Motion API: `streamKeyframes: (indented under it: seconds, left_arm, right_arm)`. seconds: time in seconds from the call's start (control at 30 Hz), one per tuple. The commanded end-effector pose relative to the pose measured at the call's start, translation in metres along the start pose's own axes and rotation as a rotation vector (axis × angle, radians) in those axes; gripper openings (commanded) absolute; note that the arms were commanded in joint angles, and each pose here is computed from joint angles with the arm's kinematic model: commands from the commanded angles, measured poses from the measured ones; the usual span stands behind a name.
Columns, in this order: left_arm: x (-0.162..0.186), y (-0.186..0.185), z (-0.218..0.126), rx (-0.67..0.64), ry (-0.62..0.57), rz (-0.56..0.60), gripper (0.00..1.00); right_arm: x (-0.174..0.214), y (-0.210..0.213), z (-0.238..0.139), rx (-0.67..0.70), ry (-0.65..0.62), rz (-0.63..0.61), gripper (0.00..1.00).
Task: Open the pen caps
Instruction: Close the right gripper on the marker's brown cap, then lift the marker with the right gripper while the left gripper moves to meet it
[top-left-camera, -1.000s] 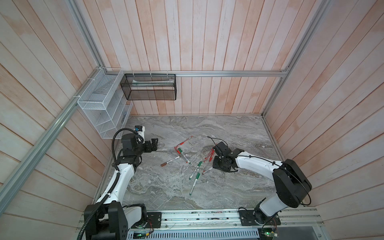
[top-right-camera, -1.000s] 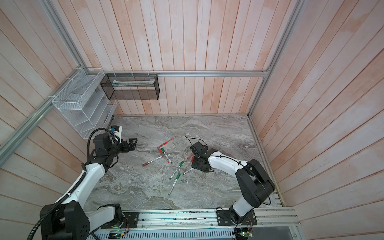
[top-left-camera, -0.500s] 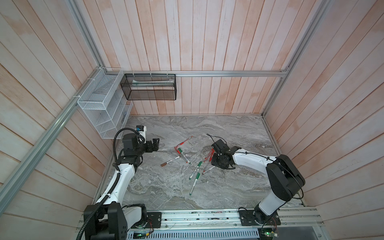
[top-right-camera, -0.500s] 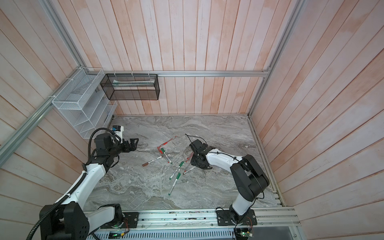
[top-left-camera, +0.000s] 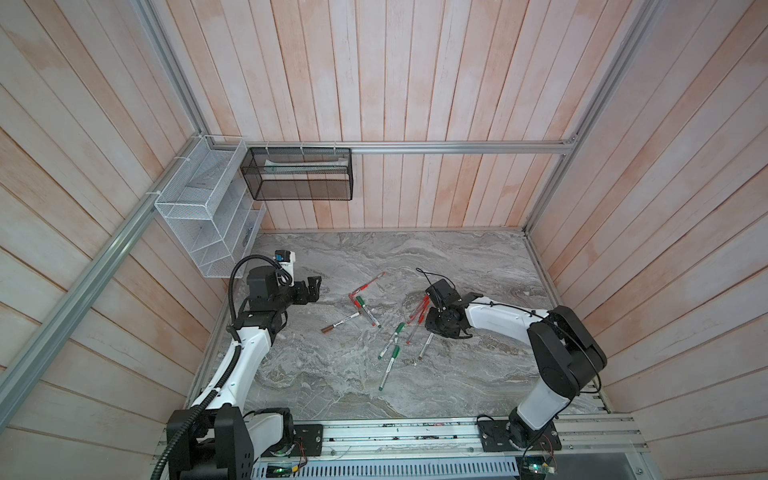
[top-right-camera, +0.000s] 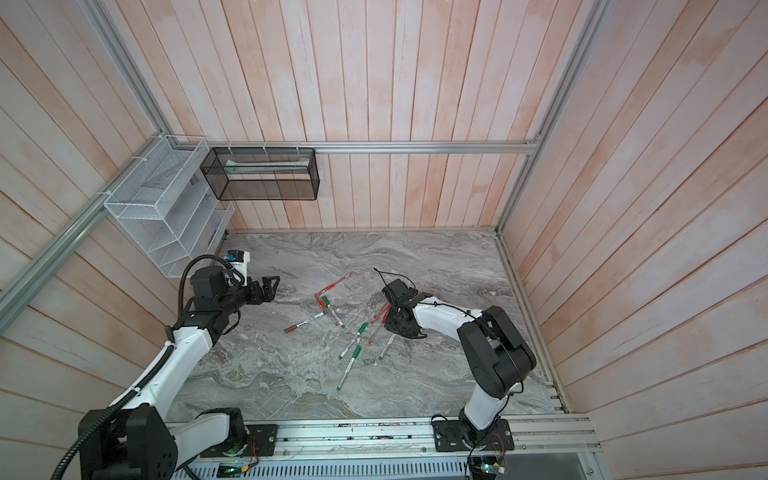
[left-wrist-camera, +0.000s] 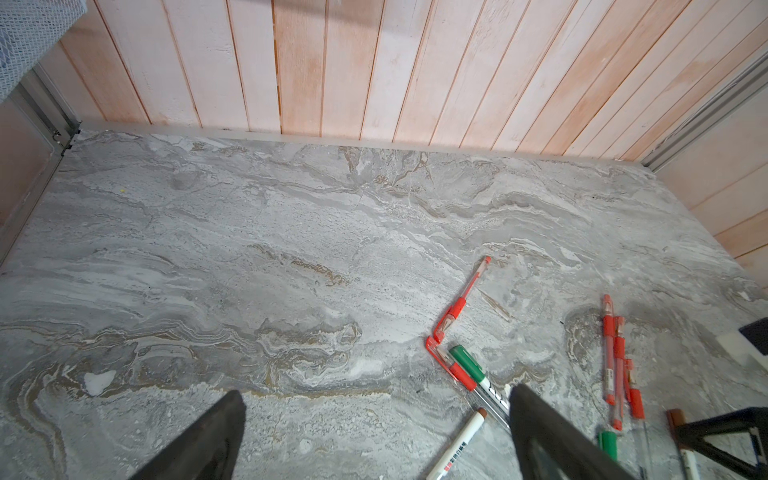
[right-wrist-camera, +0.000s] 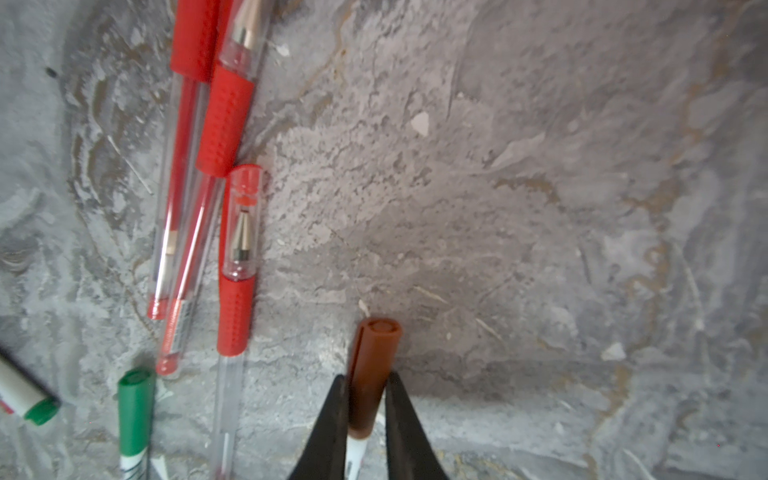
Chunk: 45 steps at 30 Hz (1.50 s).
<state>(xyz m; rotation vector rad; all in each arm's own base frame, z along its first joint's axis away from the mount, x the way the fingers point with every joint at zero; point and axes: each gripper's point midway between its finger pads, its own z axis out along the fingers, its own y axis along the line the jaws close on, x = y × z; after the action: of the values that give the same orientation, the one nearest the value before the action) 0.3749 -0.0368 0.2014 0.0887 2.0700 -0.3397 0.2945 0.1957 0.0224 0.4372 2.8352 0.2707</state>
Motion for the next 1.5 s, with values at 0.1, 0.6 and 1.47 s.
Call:
streamKeyframes:
  seconds: [0.1,0.6,1.47]
  left_arm:
    - [-0.015,-0.004,-0.005,0.013,-0.043,0.014,1.00]
    - [-0.010,-0.098,-0.034,0.549,0.003,0.005,1.00]
    - [-0.007,-0.212,-0.053,1.106,0.188,-0.079,0.82]
  right_arm:
    - [0.003,-0.011,0.004,0.023,-0.008,-0.008,0.12]
    - [-0.061,0.076,-0.111,-0.453,-0.323,-0.017,0.08]
    - [-0.032,0.195,-0.240,-1.170,-0.546,-0.166,0.05]
